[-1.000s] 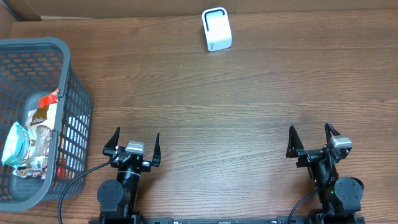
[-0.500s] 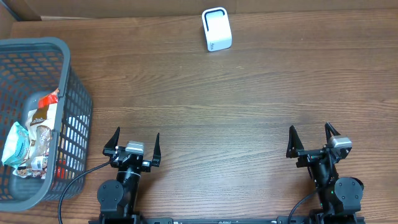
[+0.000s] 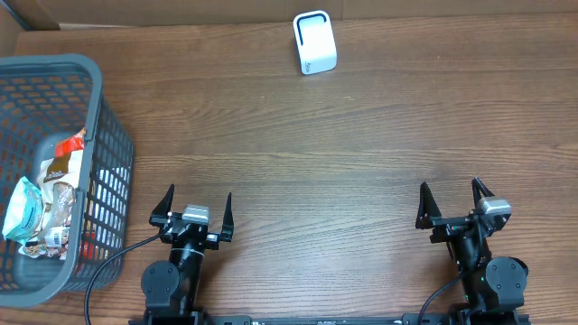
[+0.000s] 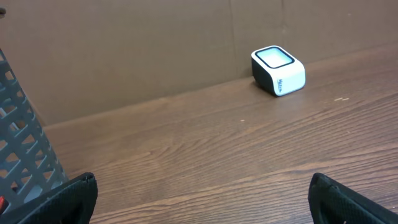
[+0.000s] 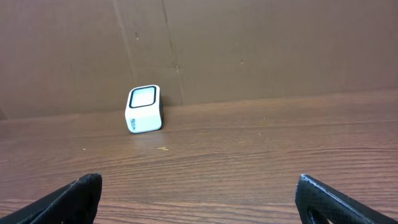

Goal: Scan the item barcode

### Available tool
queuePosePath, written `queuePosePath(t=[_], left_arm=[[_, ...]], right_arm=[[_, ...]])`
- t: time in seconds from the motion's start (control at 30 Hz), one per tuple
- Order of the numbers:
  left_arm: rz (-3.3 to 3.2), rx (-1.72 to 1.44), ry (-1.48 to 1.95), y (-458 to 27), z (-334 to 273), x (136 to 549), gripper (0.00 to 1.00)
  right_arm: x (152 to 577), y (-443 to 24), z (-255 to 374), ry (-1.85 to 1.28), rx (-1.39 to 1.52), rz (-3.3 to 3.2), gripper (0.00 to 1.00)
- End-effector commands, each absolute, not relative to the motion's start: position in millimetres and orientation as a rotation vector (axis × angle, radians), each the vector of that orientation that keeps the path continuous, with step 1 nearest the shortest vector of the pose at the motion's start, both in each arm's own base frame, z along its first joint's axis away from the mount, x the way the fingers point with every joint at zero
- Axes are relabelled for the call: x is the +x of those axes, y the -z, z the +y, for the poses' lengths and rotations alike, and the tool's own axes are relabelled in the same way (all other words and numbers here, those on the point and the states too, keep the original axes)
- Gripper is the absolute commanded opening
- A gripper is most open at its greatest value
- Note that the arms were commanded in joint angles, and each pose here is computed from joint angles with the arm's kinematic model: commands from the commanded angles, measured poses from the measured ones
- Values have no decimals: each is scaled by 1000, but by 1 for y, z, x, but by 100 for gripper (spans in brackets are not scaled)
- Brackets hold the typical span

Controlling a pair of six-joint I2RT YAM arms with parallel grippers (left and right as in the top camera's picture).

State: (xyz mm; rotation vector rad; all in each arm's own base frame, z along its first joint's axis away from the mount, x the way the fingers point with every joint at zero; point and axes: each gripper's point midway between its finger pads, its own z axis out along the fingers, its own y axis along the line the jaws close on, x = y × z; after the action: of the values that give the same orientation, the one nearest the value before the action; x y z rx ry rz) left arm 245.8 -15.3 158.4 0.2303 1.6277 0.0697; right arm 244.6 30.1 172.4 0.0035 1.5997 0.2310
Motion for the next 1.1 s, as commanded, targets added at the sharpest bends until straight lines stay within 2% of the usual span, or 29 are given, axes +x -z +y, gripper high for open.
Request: queuePosePath(t=[0.0,0.7,1.07], left_arm=[[1625,228,-74,-158,-15,246,100],[1625,226,-71,-158,-15,246,100],[1613,114,30,-170,-15,244,100]], right_arm=[[245,-171,29,-230,16,1595,100],[245,-171,29,-230,16,1595,100],[245,-171,29,-230,16,1595,100]])
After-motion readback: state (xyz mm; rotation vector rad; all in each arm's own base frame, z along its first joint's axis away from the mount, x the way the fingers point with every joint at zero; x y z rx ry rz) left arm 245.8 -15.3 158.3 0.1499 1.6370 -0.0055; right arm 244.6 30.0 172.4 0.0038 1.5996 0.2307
